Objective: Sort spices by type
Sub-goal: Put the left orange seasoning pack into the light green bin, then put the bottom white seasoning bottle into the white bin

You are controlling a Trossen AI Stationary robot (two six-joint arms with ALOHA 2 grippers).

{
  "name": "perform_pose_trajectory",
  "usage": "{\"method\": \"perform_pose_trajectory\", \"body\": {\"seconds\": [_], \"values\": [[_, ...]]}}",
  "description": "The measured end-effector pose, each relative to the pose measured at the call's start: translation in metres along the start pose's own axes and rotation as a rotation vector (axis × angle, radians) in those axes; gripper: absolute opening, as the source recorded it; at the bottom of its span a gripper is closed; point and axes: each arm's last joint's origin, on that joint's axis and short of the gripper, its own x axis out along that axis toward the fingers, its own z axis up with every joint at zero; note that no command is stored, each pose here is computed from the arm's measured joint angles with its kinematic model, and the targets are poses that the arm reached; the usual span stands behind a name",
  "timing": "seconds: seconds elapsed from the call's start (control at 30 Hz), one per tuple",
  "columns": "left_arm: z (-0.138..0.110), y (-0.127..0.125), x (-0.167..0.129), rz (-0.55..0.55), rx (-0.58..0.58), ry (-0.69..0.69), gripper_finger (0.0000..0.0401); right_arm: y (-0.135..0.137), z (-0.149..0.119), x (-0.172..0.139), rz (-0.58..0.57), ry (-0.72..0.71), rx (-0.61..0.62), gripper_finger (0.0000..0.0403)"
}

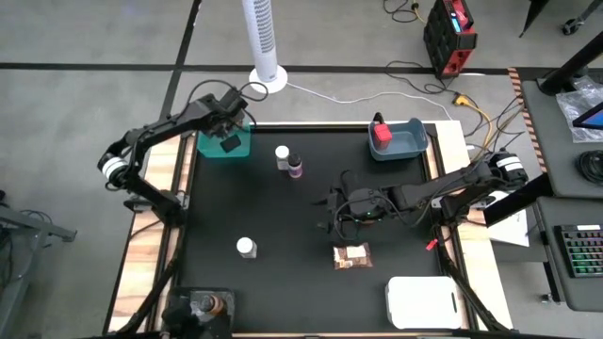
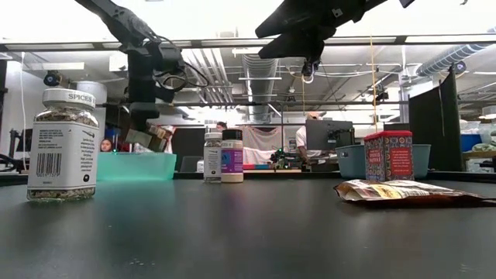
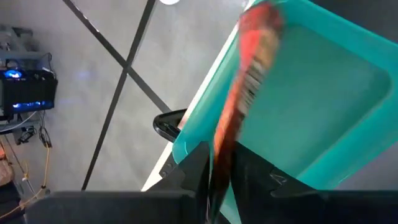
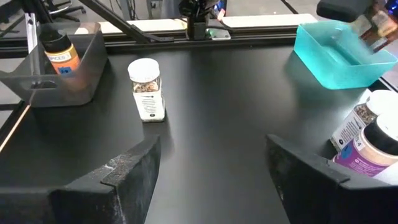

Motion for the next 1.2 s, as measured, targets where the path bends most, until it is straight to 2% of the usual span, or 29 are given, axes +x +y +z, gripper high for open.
{"method": "perform_pose_trajectory", "body": {"seconds": [0.37,0.77,0.83,0.93,1.07,1.2], "values": [[0.0,0.001,-0.003,0.003,-0.003,-0.006,0.011,0.0,-0.001,0.0,-0.001,0.009,0.027,0.03],[-0.004,0.005,-0.016,0.013,-0.032,-0.047,0.0121,0.0,-0.003,0.0,-0.003,0.018,0.041,0.0291],[-0.006,0.006,-0.024,-0.003,-0.049,-0.081,0.0121,0.0,-0.003,0.0,-0.003,0.018,0.041,0.0288],[-0.01,0.004,-0.042,-0.083,-0.076,-0.175,0.0121,0.0,-0.003,0.0,-0.003,0.019,0.041,0.0283],[-0.02,-0.003,-0.081,-0.197,-0.123,-0.345,0.0121,0.0,-0.004,0.0,-0.004,0.024,0.045,0.0276],[-0.035,-0.019,-0.126,-0.302,-0.119,-0.522,0.0121,-0.001,-0.004,0.0,-0.005,0.026,0.058,0.027]]}}
